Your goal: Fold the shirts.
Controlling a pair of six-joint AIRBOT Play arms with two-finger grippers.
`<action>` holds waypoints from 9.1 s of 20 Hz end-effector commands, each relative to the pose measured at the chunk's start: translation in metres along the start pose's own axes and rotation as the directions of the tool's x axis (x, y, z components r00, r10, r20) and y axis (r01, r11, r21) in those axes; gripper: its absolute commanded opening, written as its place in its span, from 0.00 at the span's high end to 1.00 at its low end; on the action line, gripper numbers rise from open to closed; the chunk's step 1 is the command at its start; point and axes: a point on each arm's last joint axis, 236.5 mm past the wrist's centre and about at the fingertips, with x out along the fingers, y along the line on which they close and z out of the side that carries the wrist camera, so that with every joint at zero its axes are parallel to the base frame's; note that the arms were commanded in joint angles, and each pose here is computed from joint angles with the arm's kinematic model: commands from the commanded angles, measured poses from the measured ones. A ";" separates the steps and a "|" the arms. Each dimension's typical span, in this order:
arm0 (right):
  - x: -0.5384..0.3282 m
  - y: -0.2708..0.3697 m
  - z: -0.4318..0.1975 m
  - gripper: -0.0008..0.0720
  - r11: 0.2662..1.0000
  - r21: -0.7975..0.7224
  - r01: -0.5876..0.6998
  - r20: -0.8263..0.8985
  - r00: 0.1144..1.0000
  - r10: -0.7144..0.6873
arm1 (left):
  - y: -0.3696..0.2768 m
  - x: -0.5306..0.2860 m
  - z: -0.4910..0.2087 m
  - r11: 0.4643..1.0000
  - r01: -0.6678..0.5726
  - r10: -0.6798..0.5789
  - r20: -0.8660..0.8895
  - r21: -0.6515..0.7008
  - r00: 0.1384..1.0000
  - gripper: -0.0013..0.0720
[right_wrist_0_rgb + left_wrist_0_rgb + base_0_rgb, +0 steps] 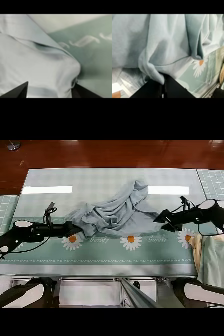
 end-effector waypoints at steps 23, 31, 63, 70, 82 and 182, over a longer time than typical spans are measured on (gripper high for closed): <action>-0.544 0.270 -0.142 0.96 0.670 -0.585 0.457 0.810 0.283 0.514 | -0.398 -0.467 0.071 0.527 -0.699 -0.321 0.874 0.484 0.364 0.94; -0.557 0.225 -0.201 0.96 0.703 -0.477 0.527 0.876 0.224 0.427 | -0.370 -0.470 0.010 0.508 -0.770 -0.172 0.921 0.386 0.349 0.94; -0.207 -0.060 0.092 0.14 0.971 -0.031 0.236 0.045 0.971 -0.234 | 0.064 -0.177 0.109 0.918 -0.383 0.380 -0.049 -0.104 0.924 0.03; -0.130 -0.036 0.012 0.14 0.997 -0.017 -0.073 0.244 0.967 0.075 | 0.114 -0.124 -0.027 0.871 -0.276 0.202 -0.216 -0.407 0.955 0.03; -0.074 -0.053 -0.066 0.14 0.994 0.035 -0.104 0.136 0.986 0.098 | 0.077 -0.060 0.001 0.958 -0.115 0.099 -0.074 -0.262 0.992 0.93; -0.103 -0.033 -0.001 0.13 0.991 -0.136 0.018 0.174 0.985 0.006 | 0.118 -0.126 -0.030 0.873 -0.368 0.368 -0.065 -0.321 0.928 0.03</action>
